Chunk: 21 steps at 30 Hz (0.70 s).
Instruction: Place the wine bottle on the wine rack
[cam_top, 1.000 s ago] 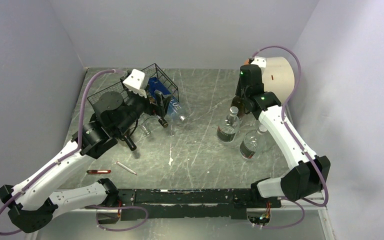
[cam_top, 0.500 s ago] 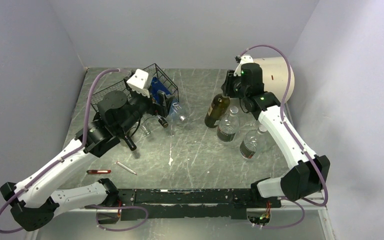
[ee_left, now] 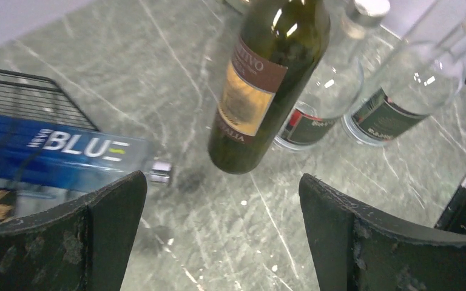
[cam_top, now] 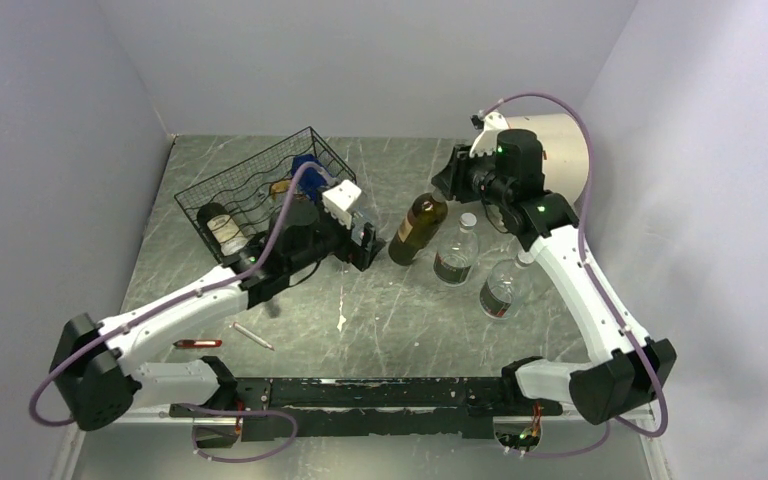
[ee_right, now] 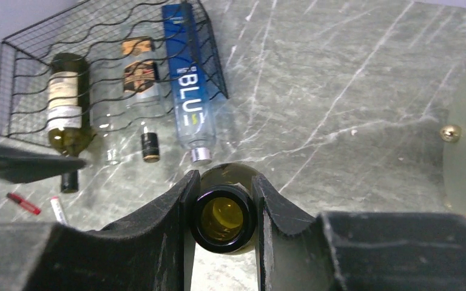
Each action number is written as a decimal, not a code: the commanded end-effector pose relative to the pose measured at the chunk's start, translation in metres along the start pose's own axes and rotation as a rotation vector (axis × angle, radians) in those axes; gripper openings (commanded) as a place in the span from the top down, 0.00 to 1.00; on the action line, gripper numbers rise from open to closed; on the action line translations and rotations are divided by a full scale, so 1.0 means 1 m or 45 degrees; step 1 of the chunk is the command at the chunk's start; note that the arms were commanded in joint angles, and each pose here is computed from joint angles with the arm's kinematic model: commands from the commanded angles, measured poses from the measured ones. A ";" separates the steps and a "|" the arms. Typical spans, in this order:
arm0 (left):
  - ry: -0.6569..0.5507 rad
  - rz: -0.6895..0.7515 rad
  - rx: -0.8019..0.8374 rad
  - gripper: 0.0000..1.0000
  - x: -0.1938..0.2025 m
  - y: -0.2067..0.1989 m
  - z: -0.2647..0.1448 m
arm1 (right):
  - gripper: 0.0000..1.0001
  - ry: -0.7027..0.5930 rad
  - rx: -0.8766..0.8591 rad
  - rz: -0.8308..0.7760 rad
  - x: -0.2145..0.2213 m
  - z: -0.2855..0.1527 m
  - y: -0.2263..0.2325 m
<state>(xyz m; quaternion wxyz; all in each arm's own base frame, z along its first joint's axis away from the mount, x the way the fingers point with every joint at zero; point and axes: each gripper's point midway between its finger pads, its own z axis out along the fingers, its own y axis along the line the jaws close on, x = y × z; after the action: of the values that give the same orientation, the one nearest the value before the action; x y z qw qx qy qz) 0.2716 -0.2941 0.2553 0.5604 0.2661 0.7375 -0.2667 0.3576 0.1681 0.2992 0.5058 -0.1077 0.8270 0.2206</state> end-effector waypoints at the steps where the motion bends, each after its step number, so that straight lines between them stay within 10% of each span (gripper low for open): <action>1: -0.072 -0.041 0.271 0.00 -0.006 -0.040 0.020 | 1.00 -0.147 -0.194 -0.032 -0.037 -0.036 0.036; 21: -0.027 -0.090 0.533 0.00 0.036 -0.073 0.044 | 1.00 -0.110 -0.670 -0.128 -0.020 -0.084 0.100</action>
<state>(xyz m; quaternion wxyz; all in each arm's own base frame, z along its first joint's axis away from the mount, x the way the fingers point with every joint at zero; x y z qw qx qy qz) 0.2480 -0.3661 0.1979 0.4707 0.3401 0.7044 -0.4081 0.2831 0.2031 0.3356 0.4721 -0.2183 0.7761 0.3566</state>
